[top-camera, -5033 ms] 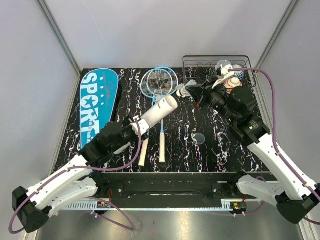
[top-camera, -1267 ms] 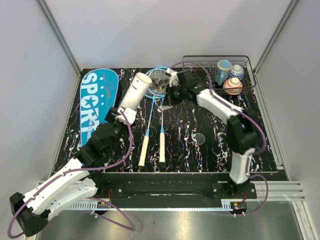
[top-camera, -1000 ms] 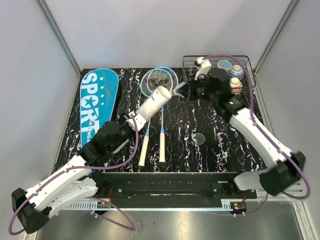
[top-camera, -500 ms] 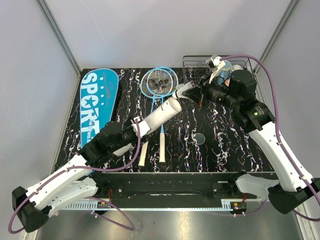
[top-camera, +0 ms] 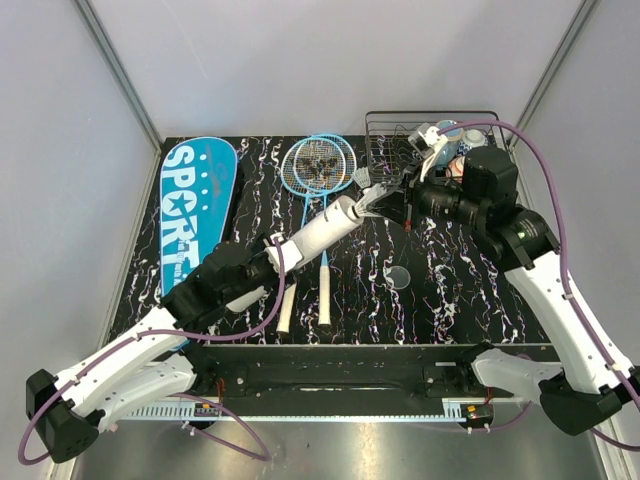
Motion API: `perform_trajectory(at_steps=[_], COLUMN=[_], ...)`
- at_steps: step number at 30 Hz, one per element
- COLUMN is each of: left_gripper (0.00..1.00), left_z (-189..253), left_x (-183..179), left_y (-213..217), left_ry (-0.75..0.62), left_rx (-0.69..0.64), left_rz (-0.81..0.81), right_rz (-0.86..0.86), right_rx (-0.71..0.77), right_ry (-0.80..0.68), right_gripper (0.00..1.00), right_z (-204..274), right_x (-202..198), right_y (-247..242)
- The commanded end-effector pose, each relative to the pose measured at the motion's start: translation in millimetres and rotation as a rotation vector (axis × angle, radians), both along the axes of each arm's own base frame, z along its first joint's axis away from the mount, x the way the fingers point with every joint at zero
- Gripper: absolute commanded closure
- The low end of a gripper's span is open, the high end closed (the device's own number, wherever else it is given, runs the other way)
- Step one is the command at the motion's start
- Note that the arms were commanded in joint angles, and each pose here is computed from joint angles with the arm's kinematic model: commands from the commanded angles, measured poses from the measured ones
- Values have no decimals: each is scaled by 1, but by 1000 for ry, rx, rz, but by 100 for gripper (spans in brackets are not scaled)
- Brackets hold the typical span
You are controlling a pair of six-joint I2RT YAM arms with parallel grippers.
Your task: Pack up the badminton gear
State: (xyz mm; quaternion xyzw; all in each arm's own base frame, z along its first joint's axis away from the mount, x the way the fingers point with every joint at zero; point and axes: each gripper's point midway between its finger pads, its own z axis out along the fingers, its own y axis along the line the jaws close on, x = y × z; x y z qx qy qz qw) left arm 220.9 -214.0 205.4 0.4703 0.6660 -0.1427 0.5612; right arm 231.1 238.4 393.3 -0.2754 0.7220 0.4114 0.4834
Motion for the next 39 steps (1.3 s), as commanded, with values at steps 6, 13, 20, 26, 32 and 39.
perform_trajectory(at_steps=[6,13,20,26,32,39], left_gripper=[91,92,92,94,99,95], left_z=[44,46,51,55,59,83], left_x=[-2,-2,0,16,61,59], left_y=[-15,-13,-10,5,82,128], left_ry=[-93,-100,-117,-140,-215,-292], left_rx=[-87,-89,-101,-95,-31,-104], left_rz=[-71,-59,-36,92,623,832], right_rz=[240,370,399,2,-761,-752], right_rx=[116,138,165,189,248,12], right_ry=[110,192,278,124,70,50], right_gripper=[58,38,35,24,7,9], right_z=[14,4,-17,7,0,-44], right_x=[-9,-22,-22,31,115,184], right_y=[39,71,95,59,-49,-18])
